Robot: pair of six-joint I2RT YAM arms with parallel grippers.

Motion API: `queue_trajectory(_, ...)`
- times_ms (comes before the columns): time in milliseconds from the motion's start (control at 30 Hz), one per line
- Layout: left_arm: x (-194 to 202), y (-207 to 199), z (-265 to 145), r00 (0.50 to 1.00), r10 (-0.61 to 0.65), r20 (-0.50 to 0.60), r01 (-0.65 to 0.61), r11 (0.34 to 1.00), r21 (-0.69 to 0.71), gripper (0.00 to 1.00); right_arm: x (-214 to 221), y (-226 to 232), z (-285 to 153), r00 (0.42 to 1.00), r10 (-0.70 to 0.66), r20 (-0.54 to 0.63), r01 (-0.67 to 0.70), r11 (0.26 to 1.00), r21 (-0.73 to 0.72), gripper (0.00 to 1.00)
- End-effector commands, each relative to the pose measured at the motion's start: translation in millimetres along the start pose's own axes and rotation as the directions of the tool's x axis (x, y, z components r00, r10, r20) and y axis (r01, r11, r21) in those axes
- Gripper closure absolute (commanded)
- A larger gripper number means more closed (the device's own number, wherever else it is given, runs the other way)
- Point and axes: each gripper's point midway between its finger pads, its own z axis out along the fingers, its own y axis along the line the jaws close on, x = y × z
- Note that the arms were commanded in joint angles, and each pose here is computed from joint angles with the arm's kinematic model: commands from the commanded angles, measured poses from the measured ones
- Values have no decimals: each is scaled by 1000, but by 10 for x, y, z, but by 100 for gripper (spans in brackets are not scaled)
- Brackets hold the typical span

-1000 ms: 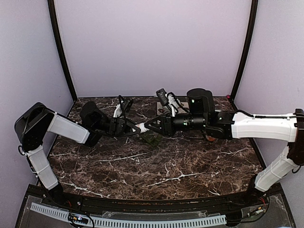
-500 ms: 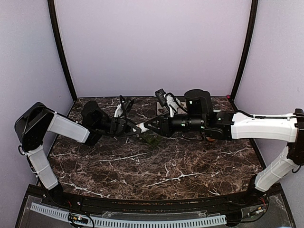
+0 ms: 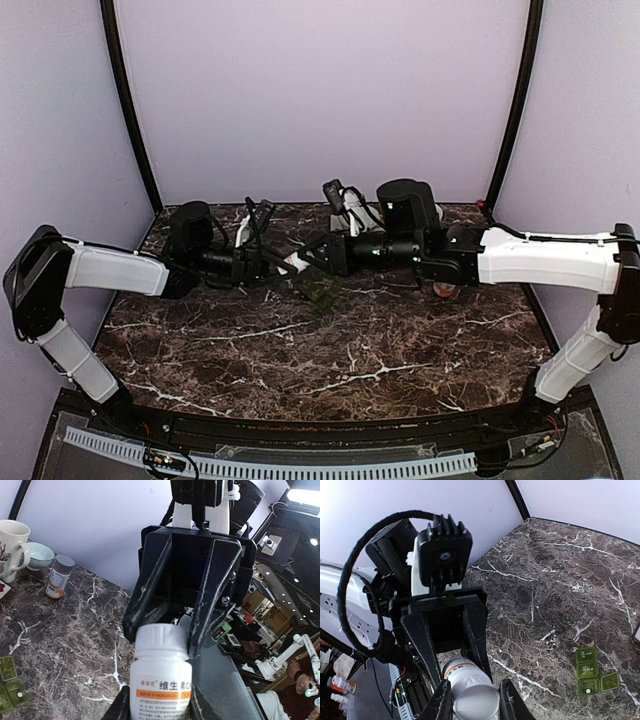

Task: Sort the pills into containers
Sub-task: Screw the lid of the pill bottle onto the pill bottle.

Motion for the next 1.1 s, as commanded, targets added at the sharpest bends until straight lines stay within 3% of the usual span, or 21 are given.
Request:
queue_trajectory(0,-234,-294,260,975,222,16,-221,974,-41,100,199,346,263,995,57,-85,-65,992,-106,100)
queue_trajectory(267,-308,-260,172,938,345,15,-338,926,-166,100,181,411,291,967,181,-178,-202,974,-106,100)
queue_trajectory(467,-450,-212,52,887,460,35,-422,839,-344,100,279,350,312,921,298,-251,-322,945,-59,100)
queue_trajectory(800,-703,-109,-117,761,646,-59,-517,550,-656,100,573,155,409,834,438,-335,-447,893,57,100)
queue_trajectory(1067,-792,-148,-173,628,760,-165,-555,289,-780,100,694,-9,481,777,528,-343,-519,846,124,100)
